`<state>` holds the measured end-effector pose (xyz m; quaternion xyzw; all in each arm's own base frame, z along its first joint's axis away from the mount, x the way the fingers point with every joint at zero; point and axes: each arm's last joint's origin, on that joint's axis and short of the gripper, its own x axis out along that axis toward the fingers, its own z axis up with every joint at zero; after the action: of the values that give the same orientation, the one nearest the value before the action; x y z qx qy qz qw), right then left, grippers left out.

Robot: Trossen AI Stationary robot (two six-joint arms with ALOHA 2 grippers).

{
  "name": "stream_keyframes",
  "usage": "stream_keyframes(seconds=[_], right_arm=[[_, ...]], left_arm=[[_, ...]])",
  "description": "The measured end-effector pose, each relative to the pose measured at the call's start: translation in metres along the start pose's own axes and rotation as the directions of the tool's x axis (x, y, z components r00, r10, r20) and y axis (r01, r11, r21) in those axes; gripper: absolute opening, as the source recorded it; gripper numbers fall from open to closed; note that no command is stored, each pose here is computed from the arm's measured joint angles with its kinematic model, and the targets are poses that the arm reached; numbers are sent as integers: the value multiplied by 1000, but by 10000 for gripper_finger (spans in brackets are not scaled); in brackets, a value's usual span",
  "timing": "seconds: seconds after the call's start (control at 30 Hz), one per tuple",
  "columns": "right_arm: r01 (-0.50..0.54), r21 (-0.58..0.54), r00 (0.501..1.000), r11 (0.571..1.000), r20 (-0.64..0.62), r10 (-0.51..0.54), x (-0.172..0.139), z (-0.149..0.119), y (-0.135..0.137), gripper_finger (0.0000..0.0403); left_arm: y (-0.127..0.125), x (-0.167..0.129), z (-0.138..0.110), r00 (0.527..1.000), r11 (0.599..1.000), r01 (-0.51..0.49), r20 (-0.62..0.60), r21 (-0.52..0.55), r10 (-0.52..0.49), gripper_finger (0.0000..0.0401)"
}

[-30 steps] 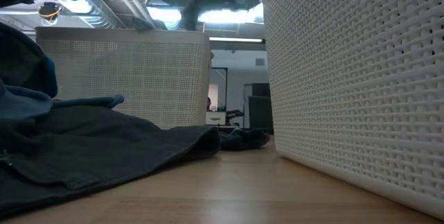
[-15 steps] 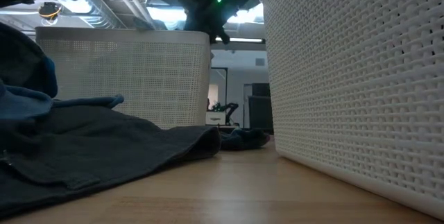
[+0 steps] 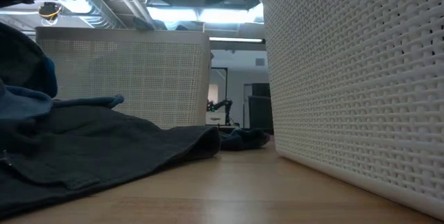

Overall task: Sort clothes
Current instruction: Put the black sock into the top white laundry bin

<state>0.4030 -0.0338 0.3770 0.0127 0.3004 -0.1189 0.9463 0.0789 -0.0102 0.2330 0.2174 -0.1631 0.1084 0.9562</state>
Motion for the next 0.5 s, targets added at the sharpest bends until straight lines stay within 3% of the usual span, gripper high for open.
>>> stream_keyframes(seconds=[0.3, 0.5], right_arm=[[-83, 7, 976, 997, -199, 82, -11, -27, 61, 227], [-12, 2, 963, 1000, -269, 12, 6, -40, 72, 227]], left_arm=[[0, 0, 0, 1000, 1000, 0, 0, 1, 0, 5], [0, 0, 0, 1000, 1000, -1, 2, 0, 1, 5]])
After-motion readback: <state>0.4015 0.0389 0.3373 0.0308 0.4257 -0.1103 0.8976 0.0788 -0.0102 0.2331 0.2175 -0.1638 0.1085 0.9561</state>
